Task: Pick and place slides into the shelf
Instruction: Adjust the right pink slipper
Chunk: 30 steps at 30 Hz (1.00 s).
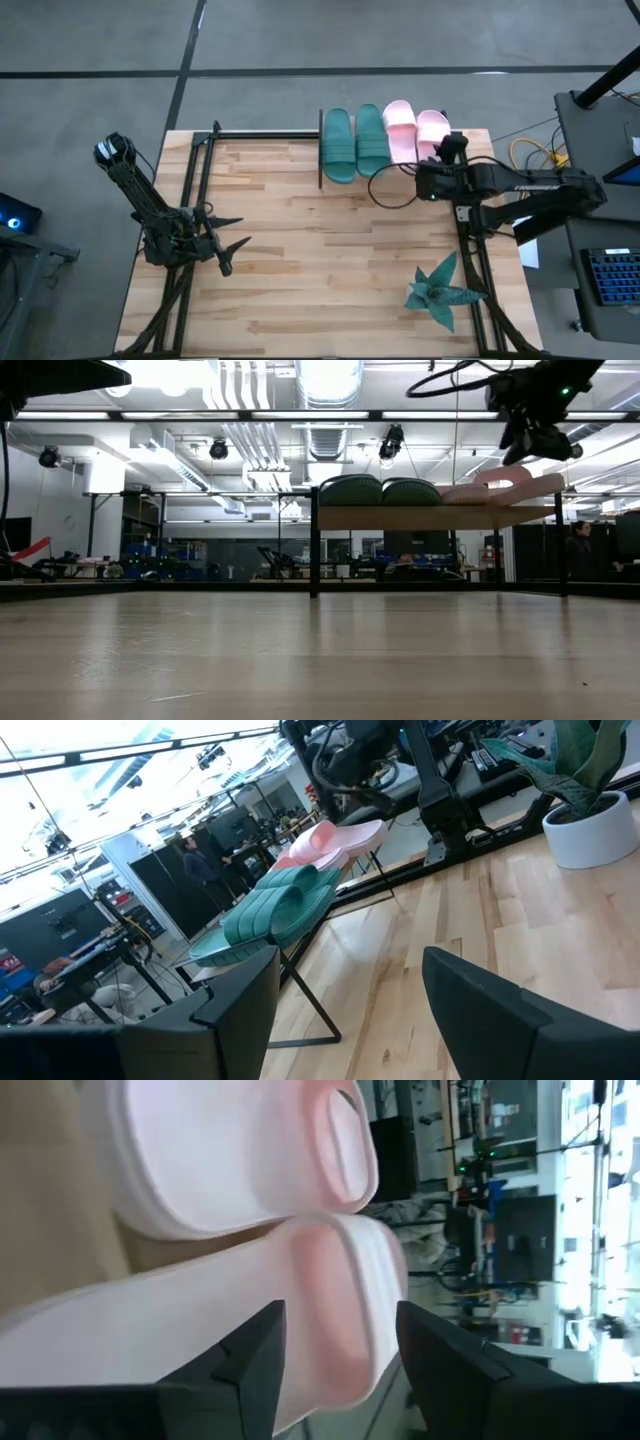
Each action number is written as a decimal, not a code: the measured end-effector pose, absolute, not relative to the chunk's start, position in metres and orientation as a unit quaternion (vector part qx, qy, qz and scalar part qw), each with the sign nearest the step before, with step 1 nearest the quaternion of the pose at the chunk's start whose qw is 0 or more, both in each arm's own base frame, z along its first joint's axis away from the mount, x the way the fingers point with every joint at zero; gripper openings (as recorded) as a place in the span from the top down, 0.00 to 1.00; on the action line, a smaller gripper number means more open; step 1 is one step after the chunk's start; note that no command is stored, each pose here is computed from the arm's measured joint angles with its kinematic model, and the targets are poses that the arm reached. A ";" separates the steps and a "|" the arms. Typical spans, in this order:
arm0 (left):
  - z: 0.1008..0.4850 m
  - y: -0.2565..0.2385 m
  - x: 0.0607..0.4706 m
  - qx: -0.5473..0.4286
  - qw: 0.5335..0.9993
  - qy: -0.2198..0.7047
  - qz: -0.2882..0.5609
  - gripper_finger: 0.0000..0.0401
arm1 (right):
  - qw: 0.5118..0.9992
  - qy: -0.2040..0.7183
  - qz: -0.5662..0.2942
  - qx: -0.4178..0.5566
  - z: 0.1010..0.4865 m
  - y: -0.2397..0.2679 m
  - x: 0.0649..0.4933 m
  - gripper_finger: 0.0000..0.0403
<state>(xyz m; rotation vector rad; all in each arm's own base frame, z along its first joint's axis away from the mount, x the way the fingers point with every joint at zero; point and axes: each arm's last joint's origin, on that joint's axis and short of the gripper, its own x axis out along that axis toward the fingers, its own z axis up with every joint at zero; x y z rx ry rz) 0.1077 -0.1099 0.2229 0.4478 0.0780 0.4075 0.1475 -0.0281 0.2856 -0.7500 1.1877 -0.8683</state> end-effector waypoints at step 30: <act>0.223 -0.110 0.108 0.222 0.953 0.039 0.200 0.42 | 0.707 0.567 -0.366 -0.213 0.281 -0.131 0.136 0.97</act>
